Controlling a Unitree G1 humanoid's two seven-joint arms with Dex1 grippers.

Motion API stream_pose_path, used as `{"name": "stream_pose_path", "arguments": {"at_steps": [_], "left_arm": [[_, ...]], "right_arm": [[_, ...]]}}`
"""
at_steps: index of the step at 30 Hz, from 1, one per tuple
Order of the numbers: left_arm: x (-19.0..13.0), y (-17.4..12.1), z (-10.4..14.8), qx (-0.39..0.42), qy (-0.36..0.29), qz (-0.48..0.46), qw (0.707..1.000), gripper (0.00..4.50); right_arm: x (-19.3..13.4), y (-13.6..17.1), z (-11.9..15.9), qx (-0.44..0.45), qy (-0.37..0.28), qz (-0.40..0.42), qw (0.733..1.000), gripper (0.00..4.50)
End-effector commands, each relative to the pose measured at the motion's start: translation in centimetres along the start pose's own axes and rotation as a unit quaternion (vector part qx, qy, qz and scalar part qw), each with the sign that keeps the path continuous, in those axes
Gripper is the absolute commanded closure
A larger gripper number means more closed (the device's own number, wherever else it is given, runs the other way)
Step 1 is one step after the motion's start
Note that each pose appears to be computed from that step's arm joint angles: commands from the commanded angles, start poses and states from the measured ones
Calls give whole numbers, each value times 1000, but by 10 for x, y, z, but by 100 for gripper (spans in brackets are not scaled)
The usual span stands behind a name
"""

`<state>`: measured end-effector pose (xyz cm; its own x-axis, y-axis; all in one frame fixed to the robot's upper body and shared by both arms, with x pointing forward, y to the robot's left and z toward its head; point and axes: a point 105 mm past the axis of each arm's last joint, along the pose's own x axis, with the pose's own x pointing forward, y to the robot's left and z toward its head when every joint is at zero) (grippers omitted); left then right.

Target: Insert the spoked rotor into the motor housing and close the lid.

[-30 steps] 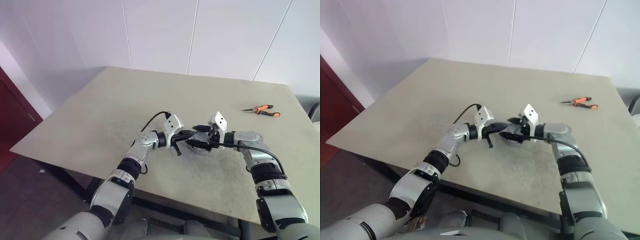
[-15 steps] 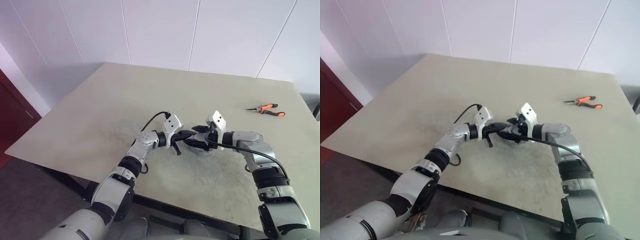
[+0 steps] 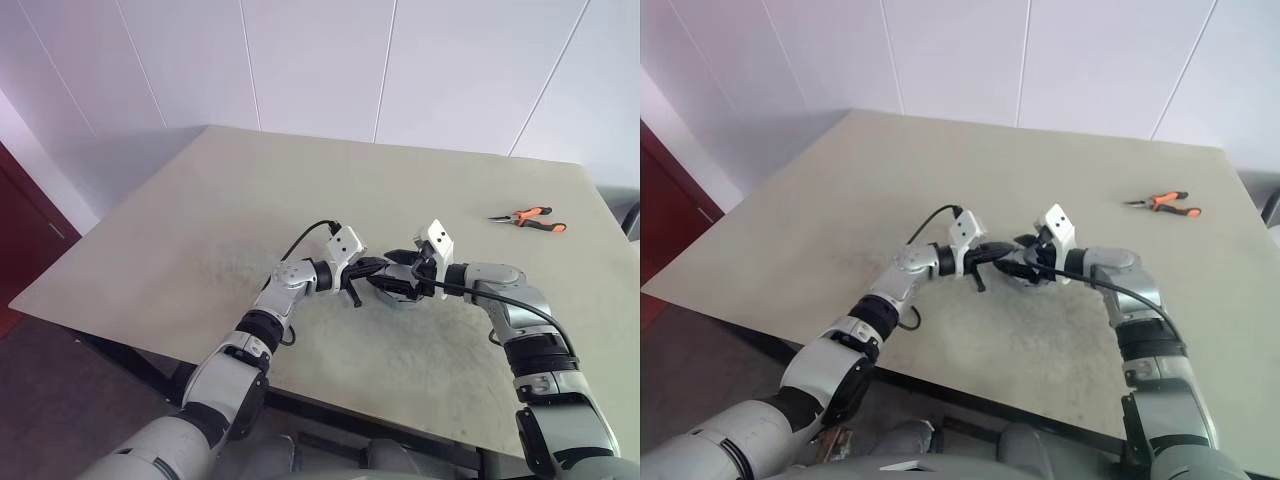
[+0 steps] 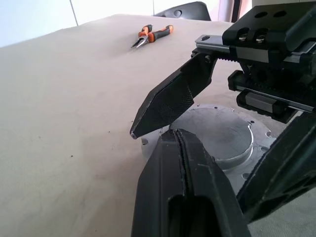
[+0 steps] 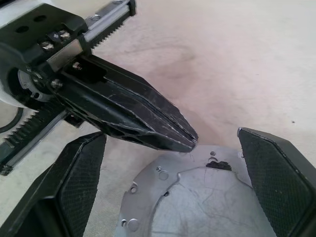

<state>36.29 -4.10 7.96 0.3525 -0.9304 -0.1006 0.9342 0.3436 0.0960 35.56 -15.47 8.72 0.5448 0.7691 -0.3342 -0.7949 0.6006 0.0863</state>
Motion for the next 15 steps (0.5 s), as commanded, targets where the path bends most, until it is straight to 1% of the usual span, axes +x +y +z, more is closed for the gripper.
{"name": "stream_pose_path", "arguments": {"at_steps": [1, 2, 5, 10, 15], "left_arm": [[6, -8, 4, 16, -1, -24, 1000, 450], [5, -8, 4, 17, -1, -24, 1000, 450], [2, -2, 7, 18, -7, -12, 1000, 450], [-9, 9, 12, 11, -23, 11, 1000, 450], [-14, 9, 10, 12, -21, 15, 1000, 450]], "right_arm": [[-11, -18, 37, -31, -57, -49, 997, 8], [-12, -19, 37, -33, -55, -54, 996, 8], [-13, -26, 27, -48, -24, -70, 996, 8], [-18, -32, 16, -55, 2, -85, 995, 8], [-19, -29, -2, -51, 37, -64, 996, 8]]}}
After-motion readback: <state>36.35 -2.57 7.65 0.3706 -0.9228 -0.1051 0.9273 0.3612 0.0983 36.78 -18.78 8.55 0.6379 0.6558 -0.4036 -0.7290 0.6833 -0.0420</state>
